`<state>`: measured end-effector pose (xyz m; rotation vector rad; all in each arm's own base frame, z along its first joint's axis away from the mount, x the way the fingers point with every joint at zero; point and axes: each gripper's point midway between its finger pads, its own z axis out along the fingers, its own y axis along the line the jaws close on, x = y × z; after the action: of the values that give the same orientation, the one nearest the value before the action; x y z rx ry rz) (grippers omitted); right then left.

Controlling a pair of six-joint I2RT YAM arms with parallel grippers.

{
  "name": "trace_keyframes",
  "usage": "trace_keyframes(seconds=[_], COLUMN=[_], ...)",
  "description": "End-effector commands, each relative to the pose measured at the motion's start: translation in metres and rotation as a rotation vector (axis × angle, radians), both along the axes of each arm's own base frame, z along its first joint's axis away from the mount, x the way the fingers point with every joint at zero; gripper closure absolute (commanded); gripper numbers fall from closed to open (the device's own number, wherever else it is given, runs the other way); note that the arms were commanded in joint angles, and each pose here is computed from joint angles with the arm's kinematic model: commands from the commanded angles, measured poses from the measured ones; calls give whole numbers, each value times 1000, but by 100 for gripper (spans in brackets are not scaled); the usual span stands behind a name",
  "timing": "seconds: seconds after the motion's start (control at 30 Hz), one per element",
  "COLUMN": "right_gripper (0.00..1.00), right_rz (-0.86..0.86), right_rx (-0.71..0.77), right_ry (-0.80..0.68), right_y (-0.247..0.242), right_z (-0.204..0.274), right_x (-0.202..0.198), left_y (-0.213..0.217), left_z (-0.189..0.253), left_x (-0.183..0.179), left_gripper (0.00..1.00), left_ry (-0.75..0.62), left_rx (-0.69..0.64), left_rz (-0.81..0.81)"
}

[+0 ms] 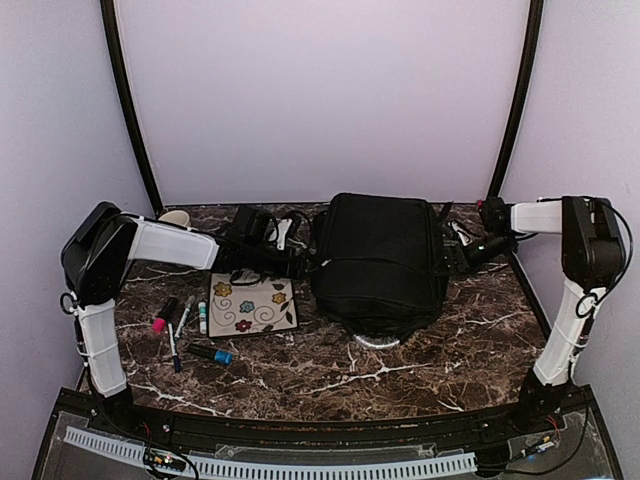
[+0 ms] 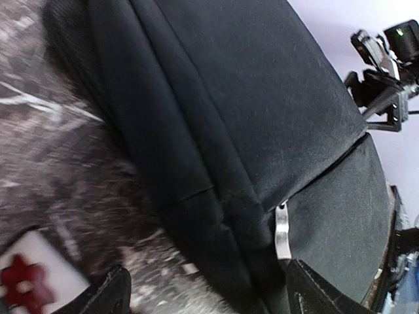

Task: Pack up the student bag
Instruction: Rotate the student bag at the center of the board.

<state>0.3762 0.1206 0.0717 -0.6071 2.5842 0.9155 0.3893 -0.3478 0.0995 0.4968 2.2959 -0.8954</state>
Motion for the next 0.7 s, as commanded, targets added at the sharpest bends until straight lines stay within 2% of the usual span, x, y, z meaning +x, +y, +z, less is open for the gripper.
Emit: trace_keyframes(seconds=[0.0,0.13,0.27,0.5,0.67], right_gripper=[19,26,32,36,35], right_rz=[6,37,56,40,-15], right_rx=[39,40,-34,-130,-249], right_ry=[7,24,8,-13,-59], right_y=[5,11,14,5,-15], right_z=[-2,-10,-17,-28,-30], right_x=[10,9,12,18,27], left_y=[-43,-57,-70,-118,-141], left_z=[23,18,13,-8,-20], left_x=[-4,-14,-31,-92,-127], left_gripper=[17,20,22,26,29], left_ry=[24,64,72,22,-12], left_rx=[-203,-298,-315,-184,-119], left_rz=[-162,-248,-301,-436,-495])
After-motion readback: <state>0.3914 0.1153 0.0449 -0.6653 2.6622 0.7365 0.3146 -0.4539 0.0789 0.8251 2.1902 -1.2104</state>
